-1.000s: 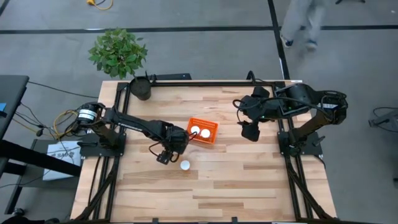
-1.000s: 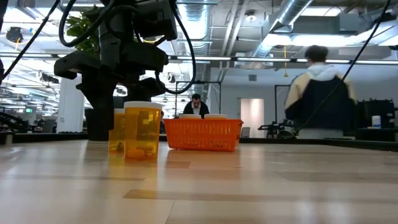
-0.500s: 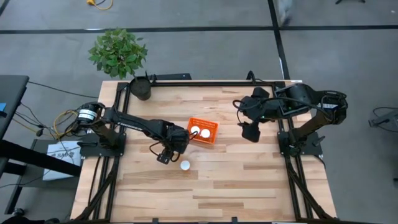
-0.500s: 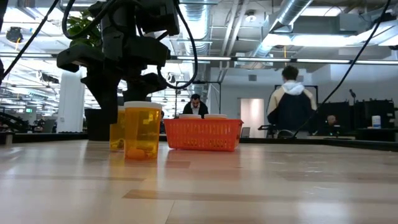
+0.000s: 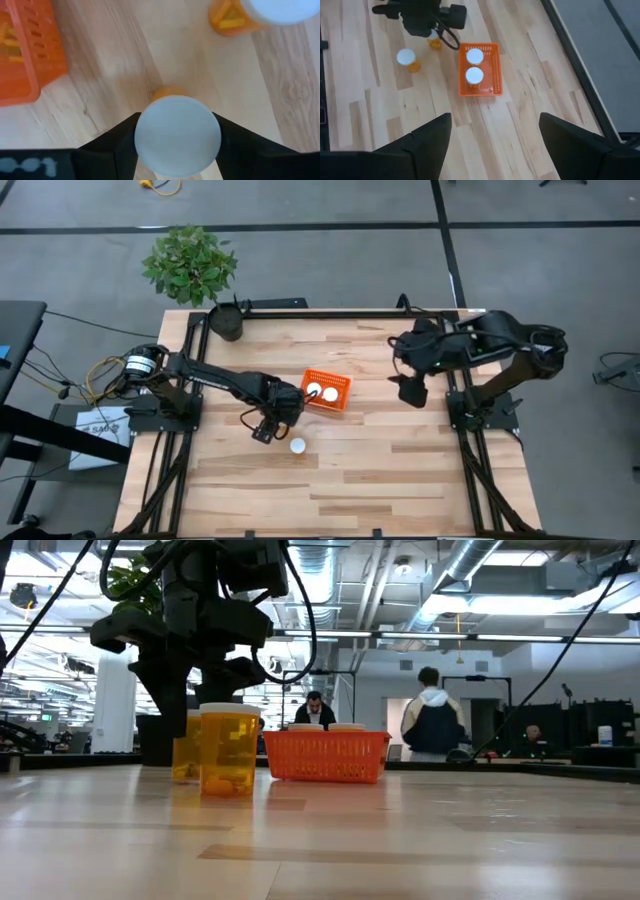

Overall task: Pick and place pill bottles into a basket
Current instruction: Put the orange pill bottle into the orange basket

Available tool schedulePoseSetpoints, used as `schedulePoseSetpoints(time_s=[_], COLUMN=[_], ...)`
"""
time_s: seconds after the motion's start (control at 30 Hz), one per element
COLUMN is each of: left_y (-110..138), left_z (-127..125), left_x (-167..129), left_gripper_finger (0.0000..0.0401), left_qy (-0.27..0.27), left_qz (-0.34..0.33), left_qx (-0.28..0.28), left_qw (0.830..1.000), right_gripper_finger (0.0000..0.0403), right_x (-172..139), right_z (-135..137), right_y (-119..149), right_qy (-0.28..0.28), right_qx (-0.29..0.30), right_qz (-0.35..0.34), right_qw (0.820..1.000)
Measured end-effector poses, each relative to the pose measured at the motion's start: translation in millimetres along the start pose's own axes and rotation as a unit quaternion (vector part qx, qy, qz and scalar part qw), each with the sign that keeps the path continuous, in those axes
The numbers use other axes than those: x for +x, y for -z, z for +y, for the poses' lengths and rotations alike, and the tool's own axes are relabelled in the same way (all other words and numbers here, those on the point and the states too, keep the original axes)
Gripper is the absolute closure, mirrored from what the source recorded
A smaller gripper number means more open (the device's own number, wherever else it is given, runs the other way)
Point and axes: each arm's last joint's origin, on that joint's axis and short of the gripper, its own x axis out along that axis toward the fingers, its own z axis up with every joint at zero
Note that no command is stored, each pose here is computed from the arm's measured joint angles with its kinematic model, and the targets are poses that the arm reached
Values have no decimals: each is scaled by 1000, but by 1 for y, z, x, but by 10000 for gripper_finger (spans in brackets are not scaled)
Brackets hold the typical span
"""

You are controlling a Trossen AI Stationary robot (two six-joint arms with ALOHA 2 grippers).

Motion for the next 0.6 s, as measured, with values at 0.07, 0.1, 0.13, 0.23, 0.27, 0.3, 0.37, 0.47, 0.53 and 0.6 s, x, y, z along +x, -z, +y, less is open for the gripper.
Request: schedulePoseSetpoints(time_s=[0.07, 0.1, 0.13, 0.23, 0.27, 0.3, 0.37, 0.47, 0.53, 0.6], left_y=[0, -1, -1, -5, -7, -9, -14, -19, -21, -24], left_z=[0, 0, 1, 2, 3, 3, 5, 9, 14, 21], left_x=[-3, -5, -7, -16, -20, -24, -32, -46, -57, -68], left_gripper_finger=[200, 200, 200, 200, 200, 200, 200, 200, 200, 200], left_qy=[-2, -6, -10, -20, -23, -27, -38, -56, -64, -73], left_qz=[11, 15, 18, 28, 27, 27, 27, 30, 34, 31], left_qx=[-1, 0, 0, 0, 2, 5, 13, 26, 29, 28], left_qw=[1000, 1000, 1000, 999, 999, 999, 999, 998, 997, 996], right_gripper_finger=[106, 106, 106, 106, 106, 106, 106, 106, 106, 106], right_x=[-4, -6, -8, -11, -12, -12, -12, -12, -12, -12], right_z=[-2, -3, -4, -6, -6, -6, -6, -6, -6, -6], right_y=[2, 3, 4, 5, 5, 6, 6, 6, 6, 5], right_qy=[-2, -3, -3, -5, -4, -4, -3, -3, -3, -3], right_qx=[2, 3, 4, 5, 5, 5, 4, 1, 0, 0], right_qz=[-6, -8, -11, -15, -16, -17, -17, -17, -17, -18], right_qw=[1000, 1000, 1000, 1000, 1000, 1000, 1000, 1000, 1000, 1000])
